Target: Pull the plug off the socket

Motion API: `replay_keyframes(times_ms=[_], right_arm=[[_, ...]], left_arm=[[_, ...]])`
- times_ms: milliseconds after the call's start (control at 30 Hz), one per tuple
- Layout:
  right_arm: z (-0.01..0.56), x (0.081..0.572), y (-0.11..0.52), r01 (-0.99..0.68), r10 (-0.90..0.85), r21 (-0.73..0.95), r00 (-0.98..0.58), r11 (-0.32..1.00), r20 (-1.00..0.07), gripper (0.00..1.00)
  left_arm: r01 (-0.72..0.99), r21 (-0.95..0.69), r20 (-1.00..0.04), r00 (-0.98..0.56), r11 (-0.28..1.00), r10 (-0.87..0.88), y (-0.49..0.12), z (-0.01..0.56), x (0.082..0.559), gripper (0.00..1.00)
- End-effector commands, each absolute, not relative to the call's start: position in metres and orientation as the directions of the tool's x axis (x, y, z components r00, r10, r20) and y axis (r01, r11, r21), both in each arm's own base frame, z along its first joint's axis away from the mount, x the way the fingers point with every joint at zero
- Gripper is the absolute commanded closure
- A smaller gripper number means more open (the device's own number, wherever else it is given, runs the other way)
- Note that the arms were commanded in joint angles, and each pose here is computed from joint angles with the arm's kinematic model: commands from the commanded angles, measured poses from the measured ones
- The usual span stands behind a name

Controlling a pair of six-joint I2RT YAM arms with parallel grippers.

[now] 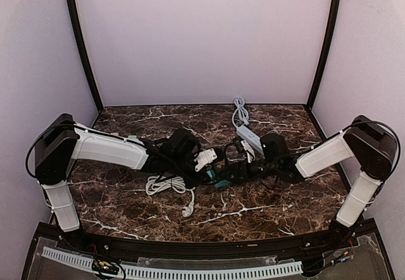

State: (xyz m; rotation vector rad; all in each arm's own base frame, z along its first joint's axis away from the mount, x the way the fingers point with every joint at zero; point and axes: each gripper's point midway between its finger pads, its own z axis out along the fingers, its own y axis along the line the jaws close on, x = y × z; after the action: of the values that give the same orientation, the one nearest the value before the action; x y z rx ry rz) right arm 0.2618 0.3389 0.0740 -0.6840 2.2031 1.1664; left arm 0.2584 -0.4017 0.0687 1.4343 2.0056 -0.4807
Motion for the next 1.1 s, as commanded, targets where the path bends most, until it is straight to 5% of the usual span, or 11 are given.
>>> replay_keyframes(times_ms=[0,433,1067], right_arm=[[0.091,0.261,0.341,-0.719,-0.107,0.503,-0.617,0.480,-0.780,0.12],[0.119,0.257,0.341,-0.782,0.001,0.331,-0.389,0.528,-0.921,0.12],[0.091,0.263,0.348,-0.713,-0.022,0.203,-0.292,0.671,-0.956,0.17]], left_arm=[[0.940,0.018,-0.667,-0.244,0.342,0.704,-0.407,0.070,0.256,0.82],[0.939,0.012,-0.657,-0.253,0.345,0.711,-0.407,0.066,0.256,0.82],[0.934,0.010,-0.656,-0.262,0.356,0.708,-0.407,0.066,0.257,0.82]])
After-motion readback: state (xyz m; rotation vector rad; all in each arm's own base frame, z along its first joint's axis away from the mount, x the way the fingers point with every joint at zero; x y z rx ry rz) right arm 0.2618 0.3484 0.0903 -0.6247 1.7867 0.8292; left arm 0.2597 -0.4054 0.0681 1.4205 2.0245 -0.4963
